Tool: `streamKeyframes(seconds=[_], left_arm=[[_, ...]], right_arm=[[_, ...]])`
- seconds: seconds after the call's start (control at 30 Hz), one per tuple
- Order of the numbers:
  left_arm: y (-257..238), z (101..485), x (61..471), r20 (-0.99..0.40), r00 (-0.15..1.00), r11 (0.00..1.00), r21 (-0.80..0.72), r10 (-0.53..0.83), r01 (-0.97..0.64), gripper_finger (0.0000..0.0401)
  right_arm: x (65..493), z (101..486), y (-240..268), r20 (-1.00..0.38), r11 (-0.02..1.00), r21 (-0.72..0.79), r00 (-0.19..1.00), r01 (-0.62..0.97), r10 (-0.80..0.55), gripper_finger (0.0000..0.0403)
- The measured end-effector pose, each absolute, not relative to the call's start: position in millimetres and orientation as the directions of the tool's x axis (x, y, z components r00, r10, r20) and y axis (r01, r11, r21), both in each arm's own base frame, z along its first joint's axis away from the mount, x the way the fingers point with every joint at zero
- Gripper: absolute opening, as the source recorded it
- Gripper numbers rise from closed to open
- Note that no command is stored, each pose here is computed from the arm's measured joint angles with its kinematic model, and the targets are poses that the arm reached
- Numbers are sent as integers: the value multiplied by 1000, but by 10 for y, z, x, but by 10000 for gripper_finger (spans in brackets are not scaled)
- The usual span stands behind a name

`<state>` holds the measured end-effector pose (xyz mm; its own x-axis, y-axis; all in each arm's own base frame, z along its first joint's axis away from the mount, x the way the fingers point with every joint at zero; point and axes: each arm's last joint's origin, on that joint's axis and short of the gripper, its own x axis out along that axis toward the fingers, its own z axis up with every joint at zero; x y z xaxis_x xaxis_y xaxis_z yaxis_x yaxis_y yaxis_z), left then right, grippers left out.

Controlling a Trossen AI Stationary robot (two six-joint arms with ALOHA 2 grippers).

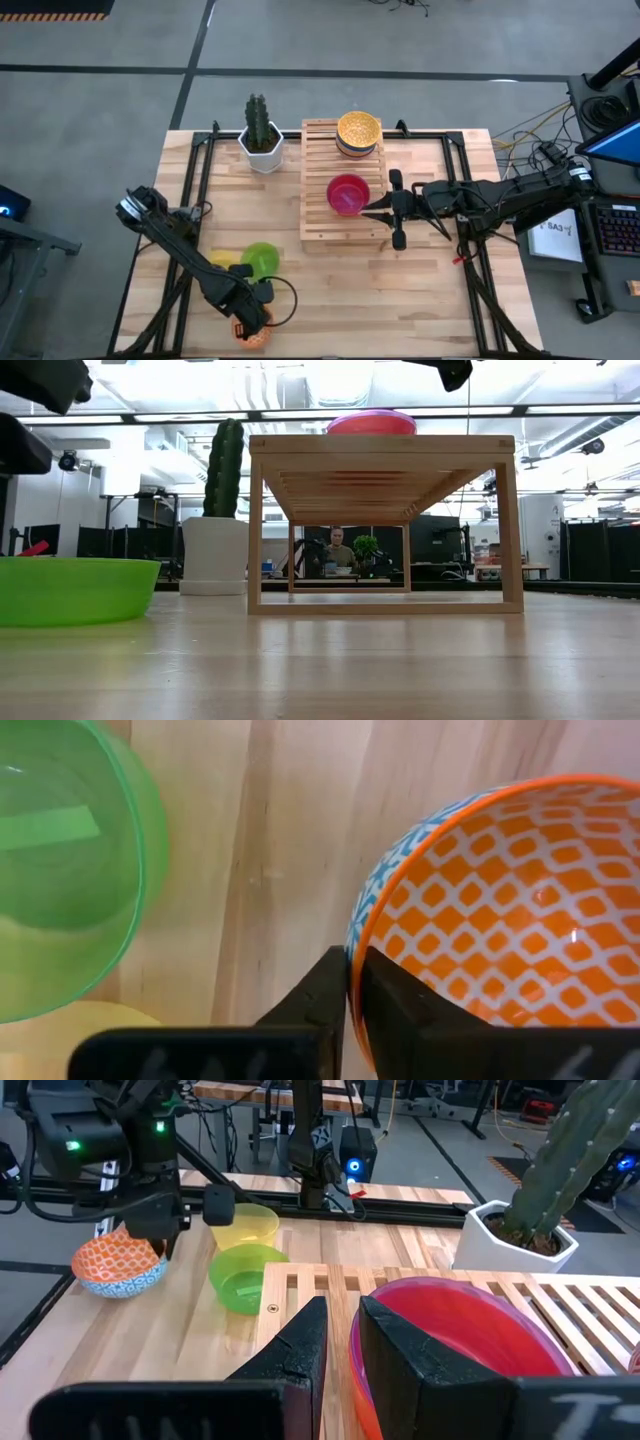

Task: Place and stack bowls onto a shelf
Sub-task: Stack the orange patterned bowl on top of the yellow patterned bowl on the shelf

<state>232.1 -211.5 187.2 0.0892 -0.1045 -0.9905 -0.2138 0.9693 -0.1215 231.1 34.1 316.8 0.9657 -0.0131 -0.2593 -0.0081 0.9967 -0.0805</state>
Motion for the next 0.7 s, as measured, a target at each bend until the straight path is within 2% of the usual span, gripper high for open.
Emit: streamKeyframes(seconds=[0.23, 0.33, 0.47, 0.7], left_arm=[[-2075, 2037, 2287, -982, 146, 974, -144, -119, -174, 3], [-2009, 2196, 2264, -968, 223, 975, -151, -112, -164, 3], [-1811, 2526, 2217, -918, 392, 969, -152, -65, -196, 2], [-1084, 3051, 2178, -825, 563, 937, -166, 39, -308, 1]], right_arm=[[2308, 3156, 340, -272, 997, -81, 962, -9, -14, 53], [2304, 3144, 340, -284, 998, -69, 959, -6, -14, 53], [2286, 3116, 337, -318, 998, -65, 948, -5, -16, 53], [2142, 3089, 312, -401, 997, -71, 916, -8, -21, 53]])
